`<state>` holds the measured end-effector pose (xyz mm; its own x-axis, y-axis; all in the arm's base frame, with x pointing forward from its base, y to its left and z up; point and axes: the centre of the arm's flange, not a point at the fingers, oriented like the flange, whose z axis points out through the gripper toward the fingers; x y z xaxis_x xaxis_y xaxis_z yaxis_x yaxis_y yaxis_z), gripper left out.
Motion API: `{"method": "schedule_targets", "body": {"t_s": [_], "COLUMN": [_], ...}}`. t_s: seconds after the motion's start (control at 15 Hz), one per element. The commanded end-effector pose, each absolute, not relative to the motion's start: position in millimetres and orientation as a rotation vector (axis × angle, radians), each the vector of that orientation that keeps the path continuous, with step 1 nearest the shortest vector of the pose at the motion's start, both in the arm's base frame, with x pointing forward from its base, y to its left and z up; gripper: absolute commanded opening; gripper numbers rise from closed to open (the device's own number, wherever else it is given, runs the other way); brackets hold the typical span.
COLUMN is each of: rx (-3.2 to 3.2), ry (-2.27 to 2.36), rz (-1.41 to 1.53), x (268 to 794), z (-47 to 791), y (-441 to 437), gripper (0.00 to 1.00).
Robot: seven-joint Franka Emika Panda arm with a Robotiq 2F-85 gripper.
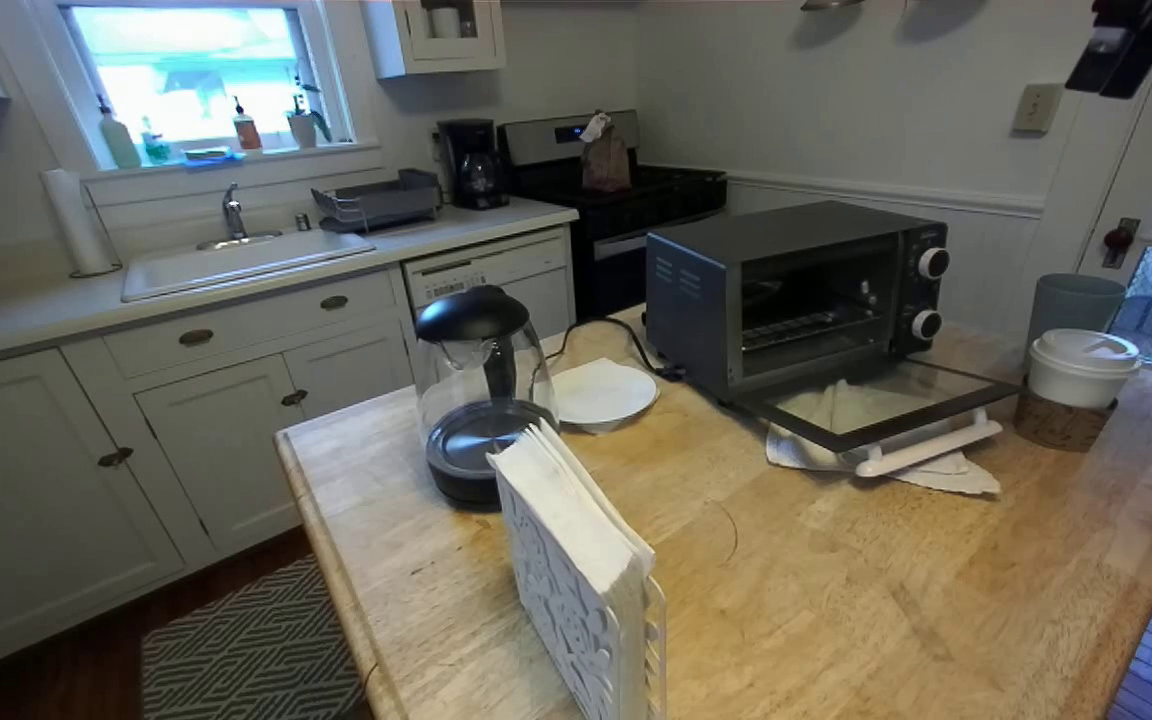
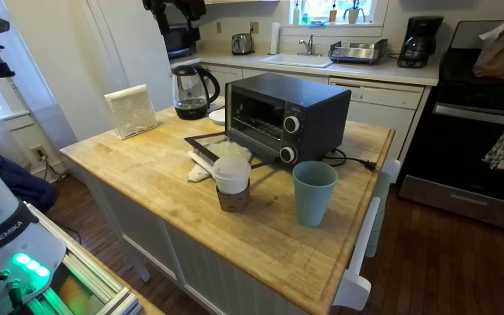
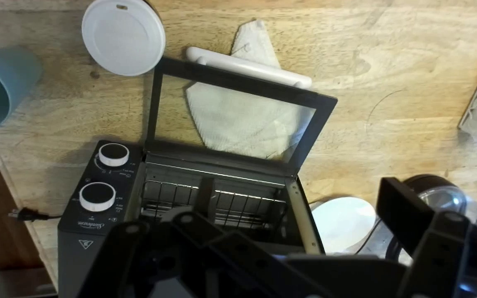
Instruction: Pick up the blue cup and move it to the right of the oven on the table
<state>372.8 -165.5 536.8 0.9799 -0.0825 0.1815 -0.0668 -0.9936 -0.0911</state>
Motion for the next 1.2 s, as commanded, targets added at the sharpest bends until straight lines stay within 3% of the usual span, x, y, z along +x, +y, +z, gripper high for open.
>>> {"method": "schedule_targets", "body": {"t_s": [0.0, 0.53, 0.6, 1.13], "rx": [-3.018, -2.921, -2.967, -3.159], "ry": [-0.151, -0.417, -0.403, -0.570], "rz": [-0.239, -0.014, -0.088, 0.048], "x": [394, 405, 374, 385], "z": [507, 448, 456, 415], "y": [-217, -350, -313, -370], "gripper": [1.00, 1.00, 1.00, 1.00]}}
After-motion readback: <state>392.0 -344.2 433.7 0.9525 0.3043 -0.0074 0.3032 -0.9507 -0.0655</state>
